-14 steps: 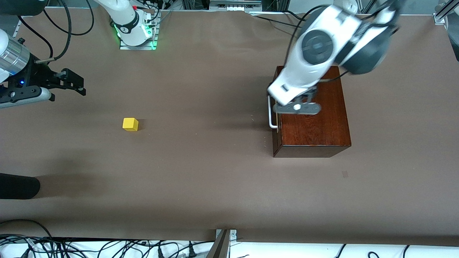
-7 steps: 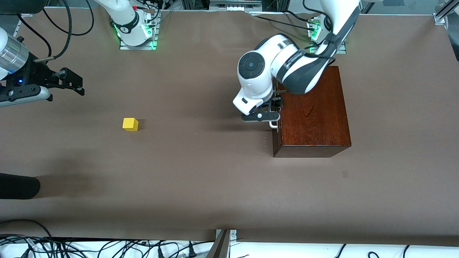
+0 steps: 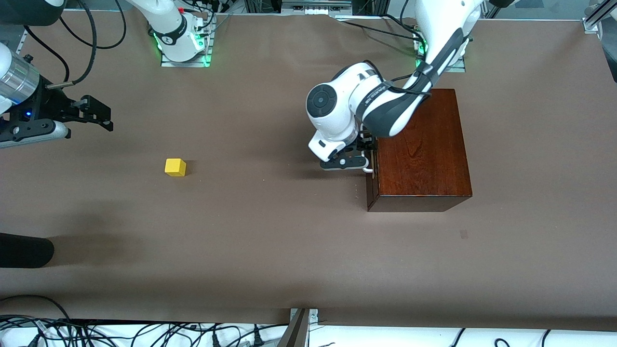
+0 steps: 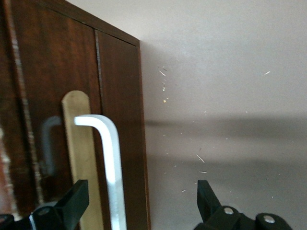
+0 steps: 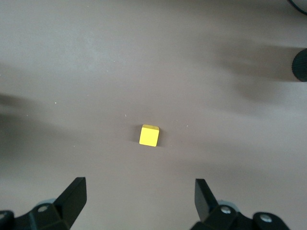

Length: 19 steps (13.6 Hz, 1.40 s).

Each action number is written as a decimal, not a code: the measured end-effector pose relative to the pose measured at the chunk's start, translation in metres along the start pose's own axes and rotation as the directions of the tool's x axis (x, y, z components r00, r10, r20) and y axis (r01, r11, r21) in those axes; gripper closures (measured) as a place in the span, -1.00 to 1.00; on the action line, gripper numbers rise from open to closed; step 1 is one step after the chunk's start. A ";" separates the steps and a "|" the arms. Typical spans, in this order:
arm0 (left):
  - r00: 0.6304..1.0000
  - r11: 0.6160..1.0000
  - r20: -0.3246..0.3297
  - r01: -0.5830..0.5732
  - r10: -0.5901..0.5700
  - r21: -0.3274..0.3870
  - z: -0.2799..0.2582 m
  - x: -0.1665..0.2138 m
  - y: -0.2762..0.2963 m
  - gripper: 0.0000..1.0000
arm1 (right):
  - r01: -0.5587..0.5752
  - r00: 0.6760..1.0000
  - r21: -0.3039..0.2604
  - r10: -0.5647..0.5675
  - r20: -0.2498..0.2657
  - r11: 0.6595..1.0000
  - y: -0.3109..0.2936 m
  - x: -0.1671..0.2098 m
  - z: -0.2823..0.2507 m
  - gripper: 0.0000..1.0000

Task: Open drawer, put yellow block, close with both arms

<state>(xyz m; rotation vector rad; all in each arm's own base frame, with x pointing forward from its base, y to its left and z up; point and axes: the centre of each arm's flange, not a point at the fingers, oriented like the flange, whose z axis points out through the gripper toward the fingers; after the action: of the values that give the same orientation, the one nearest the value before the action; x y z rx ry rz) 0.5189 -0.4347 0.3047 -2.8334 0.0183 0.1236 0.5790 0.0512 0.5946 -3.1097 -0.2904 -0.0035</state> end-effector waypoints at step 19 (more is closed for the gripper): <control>0.996 0.992 -0.083 0.025 -0.035 -0.123 0.009 -0.009 0.049 -1.00 | -0.003 1.000 0.000 0.003 0.005 1.000 0.001 0.001 0.002 -1.00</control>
<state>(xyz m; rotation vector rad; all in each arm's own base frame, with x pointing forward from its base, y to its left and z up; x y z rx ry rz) 0.5084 -0.4789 0.2821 -2.9582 -0.0138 -0.0026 0.5799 0.0500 0.5924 -3.1107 -0.2867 0.0035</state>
